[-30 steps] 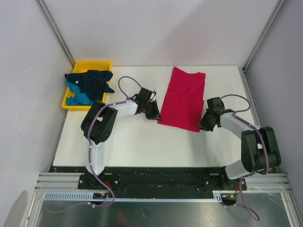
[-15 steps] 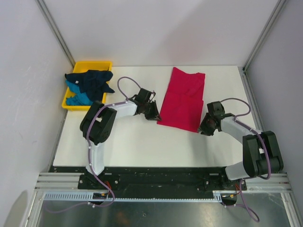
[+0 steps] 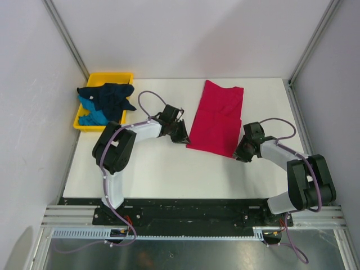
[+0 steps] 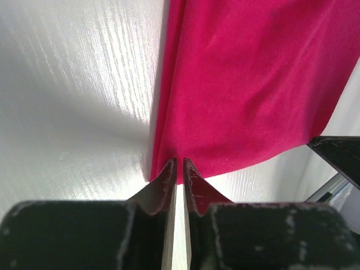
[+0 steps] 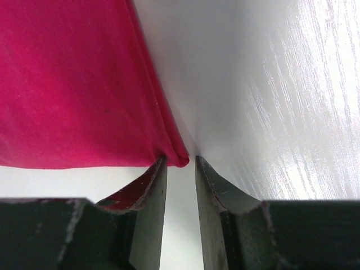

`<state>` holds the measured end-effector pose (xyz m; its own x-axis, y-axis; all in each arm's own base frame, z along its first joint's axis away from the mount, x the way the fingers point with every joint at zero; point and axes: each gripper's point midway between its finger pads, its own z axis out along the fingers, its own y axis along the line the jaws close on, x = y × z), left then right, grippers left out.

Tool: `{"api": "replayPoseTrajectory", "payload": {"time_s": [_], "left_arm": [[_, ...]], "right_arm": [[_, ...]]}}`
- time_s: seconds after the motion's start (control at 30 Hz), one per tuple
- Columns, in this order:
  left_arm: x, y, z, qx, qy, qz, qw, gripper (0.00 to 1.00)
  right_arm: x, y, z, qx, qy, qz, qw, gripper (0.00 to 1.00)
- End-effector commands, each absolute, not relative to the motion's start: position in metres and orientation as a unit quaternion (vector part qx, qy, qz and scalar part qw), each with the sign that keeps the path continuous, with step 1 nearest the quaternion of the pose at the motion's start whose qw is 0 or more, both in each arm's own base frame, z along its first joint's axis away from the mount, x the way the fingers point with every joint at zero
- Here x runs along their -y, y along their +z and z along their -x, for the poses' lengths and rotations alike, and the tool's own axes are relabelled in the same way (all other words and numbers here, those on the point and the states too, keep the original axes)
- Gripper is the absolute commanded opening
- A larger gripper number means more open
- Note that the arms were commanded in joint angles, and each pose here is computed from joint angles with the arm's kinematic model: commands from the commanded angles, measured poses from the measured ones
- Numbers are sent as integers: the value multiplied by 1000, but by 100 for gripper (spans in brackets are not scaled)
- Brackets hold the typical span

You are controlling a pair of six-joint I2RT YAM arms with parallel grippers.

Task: Fold and stack the t-shirts
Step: Grab one side of the 2/3 rectangular tshirt with both arms

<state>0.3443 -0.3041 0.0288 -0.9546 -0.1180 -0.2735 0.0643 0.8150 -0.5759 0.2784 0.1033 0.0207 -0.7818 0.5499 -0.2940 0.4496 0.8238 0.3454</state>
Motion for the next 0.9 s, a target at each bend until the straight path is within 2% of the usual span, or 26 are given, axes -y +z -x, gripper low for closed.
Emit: {"api": "replayPoseTrajectory", "payload": {"time_s": [0.0,0.27,0.43,0.53,0.67,0.77,0.87], "left_arm": [[302,53,-347,-933,-314,3,174,13],[299,56,-346,-932,-317,3,175,13],[296,72,-346,-927,-325,3,188,17],[291,81,-346,-924,-329,5,198,21],[283,84,-347,-926,-316,5,209,36],[279,74,-345,-932,-303,4,199,41],[277,59,-342,-938,-292,6,185,42]], "right_arm": [[-102,27,-283,-927,129,-278,217,32],[-97,35,-288,-919,125,-289,237,32],[-100,25,-287,-923,121,-286,225,32],[-101,19,-283,-928,112,-282,218,31],[-99,13,-279,-930,101,-281,213,30],[-98,8,-278,-932,96,-281,211,25],[-98,6,-277,-933,91,-278,210,13]]}}
